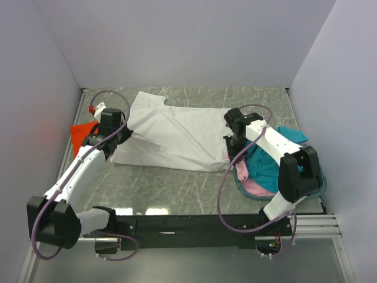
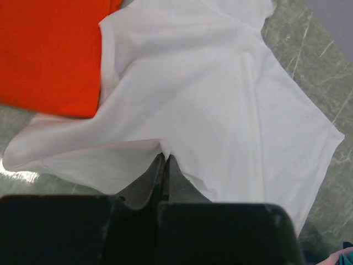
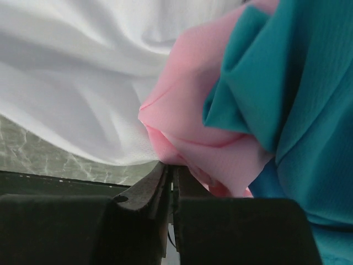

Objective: Fold and stack the t-shirts
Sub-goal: Fold the tshirt

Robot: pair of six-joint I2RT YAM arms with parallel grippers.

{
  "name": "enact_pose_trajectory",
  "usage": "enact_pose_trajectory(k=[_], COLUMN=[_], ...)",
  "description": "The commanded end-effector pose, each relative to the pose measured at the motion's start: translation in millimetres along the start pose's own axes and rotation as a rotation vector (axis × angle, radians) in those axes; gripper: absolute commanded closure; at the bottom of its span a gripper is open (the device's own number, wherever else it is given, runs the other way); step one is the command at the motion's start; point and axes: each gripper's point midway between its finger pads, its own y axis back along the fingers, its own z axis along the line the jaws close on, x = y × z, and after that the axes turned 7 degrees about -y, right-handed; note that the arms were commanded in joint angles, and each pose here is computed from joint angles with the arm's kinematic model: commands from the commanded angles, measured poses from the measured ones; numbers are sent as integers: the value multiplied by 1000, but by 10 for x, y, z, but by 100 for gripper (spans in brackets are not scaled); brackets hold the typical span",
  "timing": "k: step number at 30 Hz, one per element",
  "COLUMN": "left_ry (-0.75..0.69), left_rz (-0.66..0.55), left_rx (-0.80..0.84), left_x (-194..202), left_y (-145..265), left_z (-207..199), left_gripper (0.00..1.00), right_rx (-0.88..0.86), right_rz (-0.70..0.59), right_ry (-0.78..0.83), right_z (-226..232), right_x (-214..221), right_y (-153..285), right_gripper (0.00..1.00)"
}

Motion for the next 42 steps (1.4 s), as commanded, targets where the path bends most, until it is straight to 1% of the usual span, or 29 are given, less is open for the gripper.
enact_pose_trajectory(k=[1, 6, 13, 17, 23, 25, 26, 27, 28, 29, 30, 32, 33, 35, 39, 42], left_ry=[-53, -69, -76, -73, -80, -73, -59, -53, -47, -41, -36, -32, -33, -33, -32, -10], left_rz=[-83, -96, -56, -60, -46, -46, -58, -63, -72, -83, -87, -108, -115, -118, -87, -46], left_rx=[95, 86, 78, 79, 72, 58, 41, 34, 31, 19, 16, 25, 18, 11, -11, -23], left_x=[-368, -464, -414, -448, -473, -495, -529, -552, -595, -633, -655, -736, -753, -772, -644, -444], left_y=[-16, -146, -339, -409, -564, -602, -615, -614, -612, -617, -607, -559, -549, -502, -480, -452], left_z=[-283, -289, -275, -286, -324, -321, -302, -296, -313, -297, -302, -340, -329, -315, -191, -17], left_gripper=[100, 100, 100, 100, 100, 100, 91, 79, 64, 37, 29, 21, 19, 16, 13, 13], right_rx=[2, 9, 10, -5, -15, -16, -21, -26, -34, -43, -56, -79, -91, -116, -145, -150], right_rz=[-26, -18, -21, -33, -39, -49, -58, -65, -78, -89, -107, -150, -173, -216, -281, -307], right_ry=[14, 12, -7, -15, -31, -37, -44, -47, -50, -57, -62, -70, -73, -80, -67, -45], right_z=[-8, -29, -49, -6, 34, 40, 52, 63, 78, 100, 124, 177, 195, 239, 306, 367], right_x=[-172, -257, -351, -446, -542, -579, -608, -624, -656, -686, -714, -795, -820, -885, -900, -862], right_y=[84, 52, 26, 34, 11, 13, 25, 40, 59, 81, 124, 219, 285, 384, 570, 635], right_gripper=[92, 92, 92, 92, 89, 86, 83, 68, 59, 52, 41, 36, 33, 31, 31, 30])
